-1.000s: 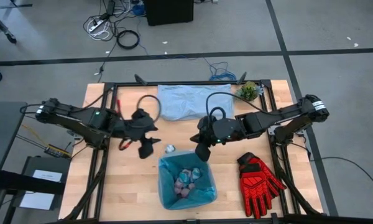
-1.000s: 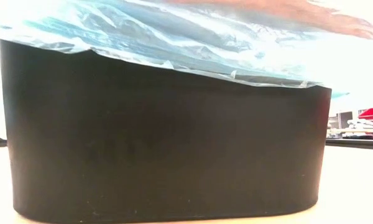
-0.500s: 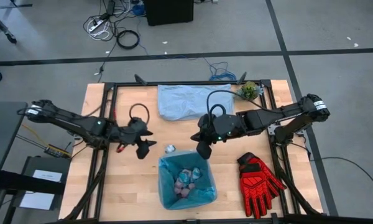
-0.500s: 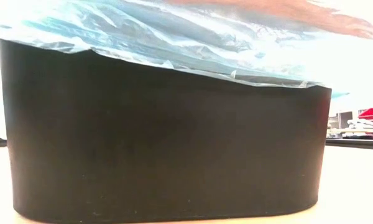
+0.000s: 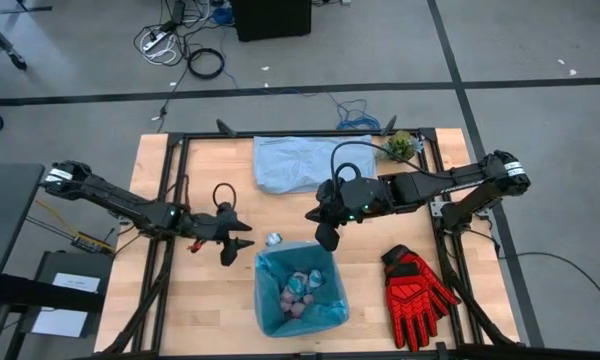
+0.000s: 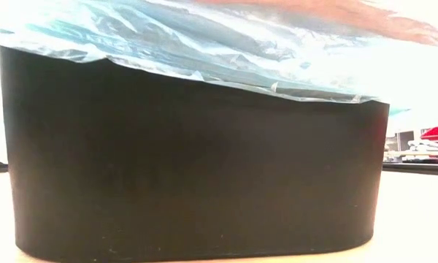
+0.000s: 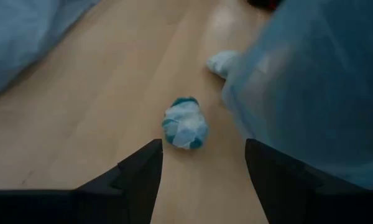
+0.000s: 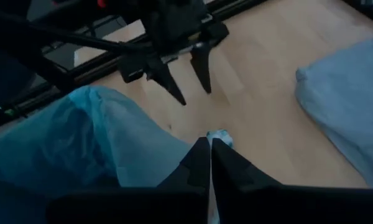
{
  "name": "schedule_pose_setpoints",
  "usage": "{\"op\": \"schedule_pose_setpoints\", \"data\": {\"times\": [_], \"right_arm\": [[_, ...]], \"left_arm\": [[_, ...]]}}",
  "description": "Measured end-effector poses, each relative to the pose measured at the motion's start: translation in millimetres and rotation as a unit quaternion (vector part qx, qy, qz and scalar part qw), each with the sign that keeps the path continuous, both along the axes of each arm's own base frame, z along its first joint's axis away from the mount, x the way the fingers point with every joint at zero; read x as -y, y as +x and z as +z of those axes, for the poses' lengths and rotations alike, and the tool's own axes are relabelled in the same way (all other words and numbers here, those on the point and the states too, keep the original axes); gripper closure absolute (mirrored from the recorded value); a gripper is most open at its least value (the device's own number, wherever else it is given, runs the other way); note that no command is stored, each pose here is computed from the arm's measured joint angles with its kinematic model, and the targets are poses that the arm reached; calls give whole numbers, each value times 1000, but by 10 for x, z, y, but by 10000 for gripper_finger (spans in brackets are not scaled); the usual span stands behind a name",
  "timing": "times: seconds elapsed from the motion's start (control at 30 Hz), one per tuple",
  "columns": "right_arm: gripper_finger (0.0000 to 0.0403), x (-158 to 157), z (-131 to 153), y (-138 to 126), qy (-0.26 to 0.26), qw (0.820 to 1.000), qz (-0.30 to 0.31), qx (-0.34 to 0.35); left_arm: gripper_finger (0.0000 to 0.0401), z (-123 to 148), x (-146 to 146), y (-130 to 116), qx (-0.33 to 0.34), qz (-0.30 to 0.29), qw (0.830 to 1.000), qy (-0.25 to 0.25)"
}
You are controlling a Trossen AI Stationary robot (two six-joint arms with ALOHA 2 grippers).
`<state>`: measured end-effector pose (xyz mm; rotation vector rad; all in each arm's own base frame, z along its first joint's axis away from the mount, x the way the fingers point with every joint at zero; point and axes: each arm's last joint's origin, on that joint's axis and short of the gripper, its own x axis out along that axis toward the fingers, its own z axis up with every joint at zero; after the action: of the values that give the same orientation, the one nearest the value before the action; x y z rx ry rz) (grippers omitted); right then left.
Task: Place trash/remove bag and relplace
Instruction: Put the blue crumbled trash bag into the trash bin
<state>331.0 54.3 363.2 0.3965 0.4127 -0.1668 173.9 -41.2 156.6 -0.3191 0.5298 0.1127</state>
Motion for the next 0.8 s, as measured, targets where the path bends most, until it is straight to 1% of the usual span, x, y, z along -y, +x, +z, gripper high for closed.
{"op": "schedule_pose_setpoints", "data": {"times": [0.1, 0.2, 0.33, 0.43, 0.53, 0.63, 0.7, 0.8], "right_arm": [[394, 76, 38, 29, 20, 999, -20, 23], [395, 166, 75, 55, 51, 996, -48, 47], [398, 268, 109, 72, 92, 987, -108, 76], [399, 317, 118, 77, 120, 979, -136, 88], [399, 325, 127, 78, 140, 973, -153, 99], [399, 301, 133, 77, 148, 967, -174, 109], [399, 268, 127, 92, 149, 965, -181, 115], [399, 233, 124, 105, 158, 962, -187, 123]], "left_arm": [[163, -161, -20, -68, -4, -17, 999, 30], [163, -265, -31, -107, -1, -36, 998, 60], [163, -291, -61, -79, 21, -40, 995, 89], [163, -302, -92, -41, 27, -41, 993, 111], [163, -323, -110, 7, 34, -86, 987, 128], [163, -355, -122, 57, 45, -134, 979, 150], [162, -393, -136, 80, 41, -147, 974, 167], [162, -440, -164, 116, 36, -150, 971, 185]]}}
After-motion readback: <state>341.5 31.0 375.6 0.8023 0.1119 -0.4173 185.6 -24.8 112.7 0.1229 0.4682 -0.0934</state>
